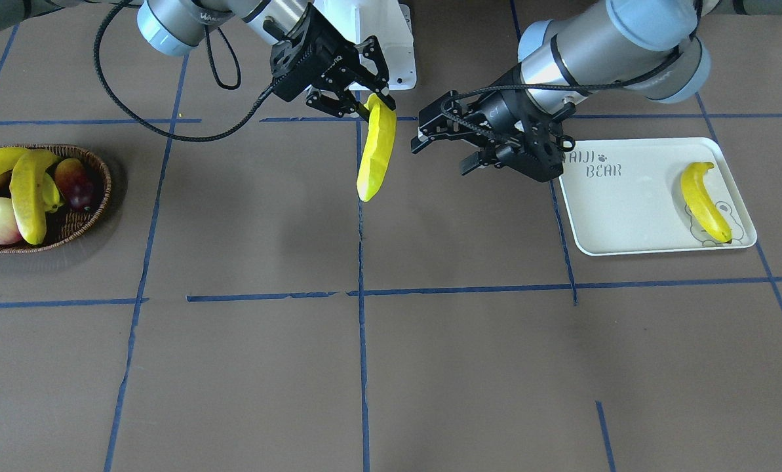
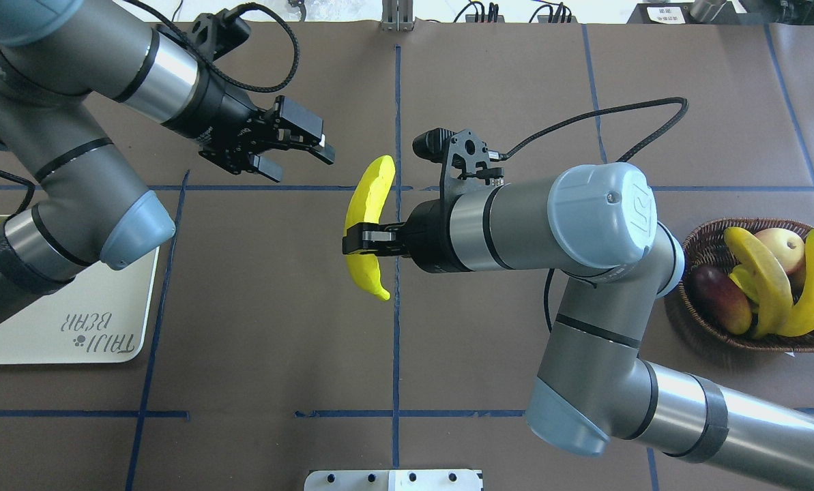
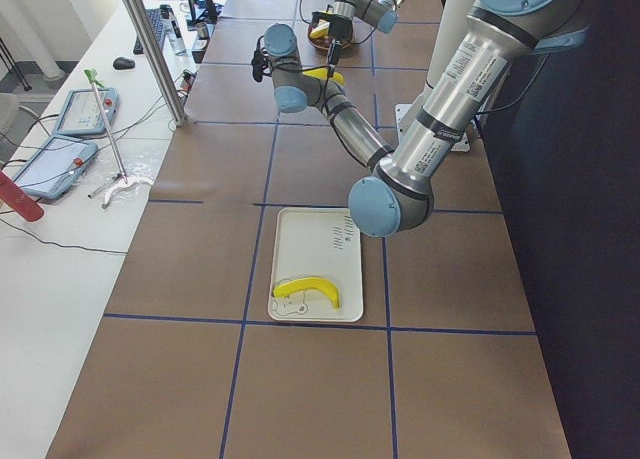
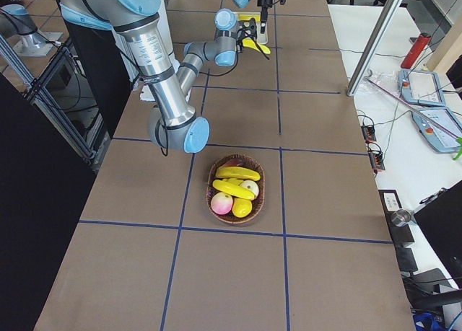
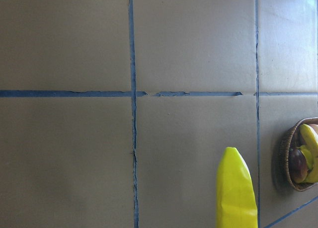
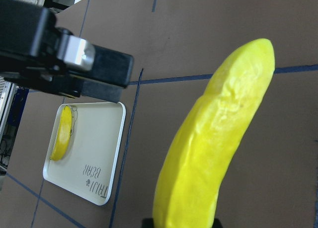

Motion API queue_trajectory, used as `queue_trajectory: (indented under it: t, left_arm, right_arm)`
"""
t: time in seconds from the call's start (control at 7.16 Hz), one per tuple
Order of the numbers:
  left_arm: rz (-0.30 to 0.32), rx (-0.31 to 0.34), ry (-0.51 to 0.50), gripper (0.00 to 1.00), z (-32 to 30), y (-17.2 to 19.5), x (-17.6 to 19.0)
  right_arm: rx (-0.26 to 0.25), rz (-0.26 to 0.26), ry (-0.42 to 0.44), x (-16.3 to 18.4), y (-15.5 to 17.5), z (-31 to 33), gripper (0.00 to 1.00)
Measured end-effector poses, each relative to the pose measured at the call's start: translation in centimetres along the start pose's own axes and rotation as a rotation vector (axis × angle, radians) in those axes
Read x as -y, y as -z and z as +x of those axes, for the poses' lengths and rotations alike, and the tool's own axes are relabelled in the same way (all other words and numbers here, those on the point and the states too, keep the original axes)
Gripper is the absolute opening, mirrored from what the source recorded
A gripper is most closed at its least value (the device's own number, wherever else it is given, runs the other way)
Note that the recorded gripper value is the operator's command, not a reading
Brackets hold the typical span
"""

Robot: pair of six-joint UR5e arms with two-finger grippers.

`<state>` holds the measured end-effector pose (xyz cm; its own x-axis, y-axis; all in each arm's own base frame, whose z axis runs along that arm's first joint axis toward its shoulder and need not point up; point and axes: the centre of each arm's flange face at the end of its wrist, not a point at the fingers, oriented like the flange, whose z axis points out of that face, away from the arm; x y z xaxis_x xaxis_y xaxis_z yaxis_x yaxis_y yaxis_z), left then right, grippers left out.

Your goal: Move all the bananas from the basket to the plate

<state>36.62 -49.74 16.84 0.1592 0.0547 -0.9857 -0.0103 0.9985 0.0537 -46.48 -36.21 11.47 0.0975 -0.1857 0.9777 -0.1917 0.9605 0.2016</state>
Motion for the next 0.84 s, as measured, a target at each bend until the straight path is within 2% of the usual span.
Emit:
queue_trajectory:
  t: [0.42, 0.84]
  left_arm:
    - [-0.021, -0.014, -0.024, 1.0, 2.2, -2.2, -1.1]
    - [-0.026, -0.013, -0.028, 0.85, 3.4, -3.5, -1.2]
  right_arm:
    - [0.006, -0.008, 0.006, -0.4, -0.3, -0.5, 0.03]
    - [0.01, -0.012, 0.006, -0.7, -0.4, -0.6, 0.03]
